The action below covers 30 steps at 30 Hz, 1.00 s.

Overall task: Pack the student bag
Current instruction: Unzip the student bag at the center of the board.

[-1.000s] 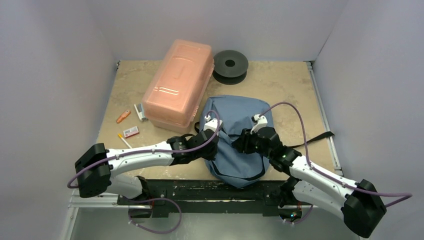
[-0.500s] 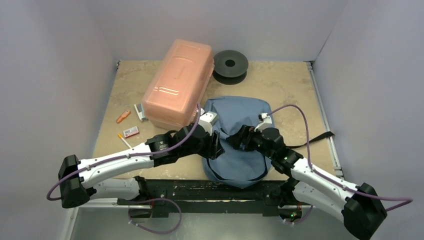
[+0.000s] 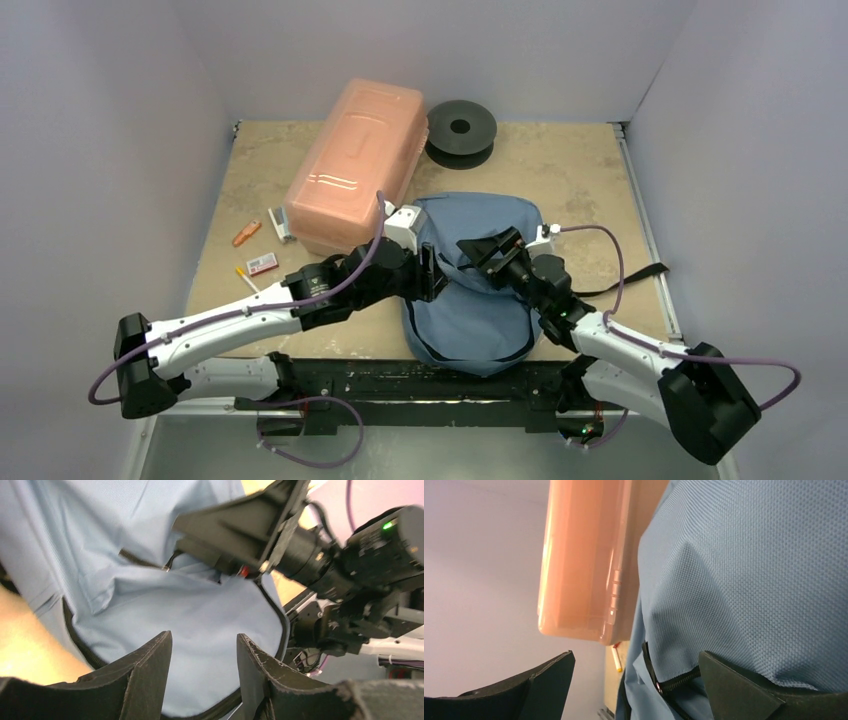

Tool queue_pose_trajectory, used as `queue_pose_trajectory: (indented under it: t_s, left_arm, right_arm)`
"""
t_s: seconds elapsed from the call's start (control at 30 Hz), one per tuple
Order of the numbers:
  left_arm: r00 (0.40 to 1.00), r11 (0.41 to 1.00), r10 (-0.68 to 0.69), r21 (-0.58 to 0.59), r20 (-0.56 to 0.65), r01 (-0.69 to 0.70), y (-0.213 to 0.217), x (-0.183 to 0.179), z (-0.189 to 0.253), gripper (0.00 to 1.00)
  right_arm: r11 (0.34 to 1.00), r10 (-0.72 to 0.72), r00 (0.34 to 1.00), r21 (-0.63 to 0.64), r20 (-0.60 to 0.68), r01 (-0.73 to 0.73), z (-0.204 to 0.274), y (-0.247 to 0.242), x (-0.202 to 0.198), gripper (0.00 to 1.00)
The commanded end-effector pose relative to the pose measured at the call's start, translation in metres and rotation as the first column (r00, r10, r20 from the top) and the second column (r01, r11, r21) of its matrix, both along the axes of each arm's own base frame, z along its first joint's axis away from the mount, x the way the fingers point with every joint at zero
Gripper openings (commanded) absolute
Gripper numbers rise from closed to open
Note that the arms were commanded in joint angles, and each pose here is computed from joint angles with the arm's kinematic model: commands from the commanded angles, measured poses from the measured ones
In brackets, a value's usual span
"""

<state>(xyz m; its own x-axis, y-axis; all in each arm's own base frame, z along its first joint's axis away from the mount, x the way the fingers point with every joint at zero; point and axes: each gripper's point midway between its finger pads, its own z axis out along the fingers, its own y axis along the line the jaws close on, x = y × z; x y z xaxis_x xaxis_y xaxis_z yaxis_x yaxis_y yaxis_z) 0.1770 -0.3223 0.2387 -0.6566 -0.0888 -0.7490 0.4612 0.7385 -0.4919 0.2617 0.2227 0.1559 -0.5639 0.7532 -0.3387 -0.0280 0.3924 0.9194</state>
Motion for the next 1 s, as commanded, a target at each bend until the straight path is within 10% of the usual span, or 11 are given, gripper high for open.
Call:
queue_pose_trajectory:
  t_s: [0.0,0.27,0.47,0.77,0.97]
  left_arm:
    - [0.998,0.998,0.062,-0.028,-0.006,-0.062,0.024,-0.003,-0.002,0.50]
    - [0.952,0.928,0.290,0.214,0.098,-0.305,0.143,0.007,-0.009,0.61]
    - [0.874,0.846,0.465,0.222,0.139,-0.485,0.220,0.010,-0.002,0.69]
    - [1.000,0.998,0.018,-0.064,-0.004,-0.019,0.077,0.016,0.036,0.50]
    - [0.992,0.993,0.113,-0.029,0.059,-0.111,0.085,0.038,0.055,0.51]
  right_arm:
    - [0.991,-0.015,0.980,0.133,0.200,-0.011,0.062,0.002,0.015,0.99]
    - [0.893,0.162,0.967,-0.446,0.197,-0.058,0.043,-0.017,0.011,0.99]
    - [0.794,0.241,0.970,-0.579,0.023,-0.183,0.008,-0.032,-0.018,0.99]
    - [0.841,0.268,0.963,-0.486,-0.005,-0.237,-0.019,-0.025,-0.037,0.75]
    - [0.831,0.241,0.971,-0.520,0.010,-0.200,-0.048,-0.030,-0.029,0.56]
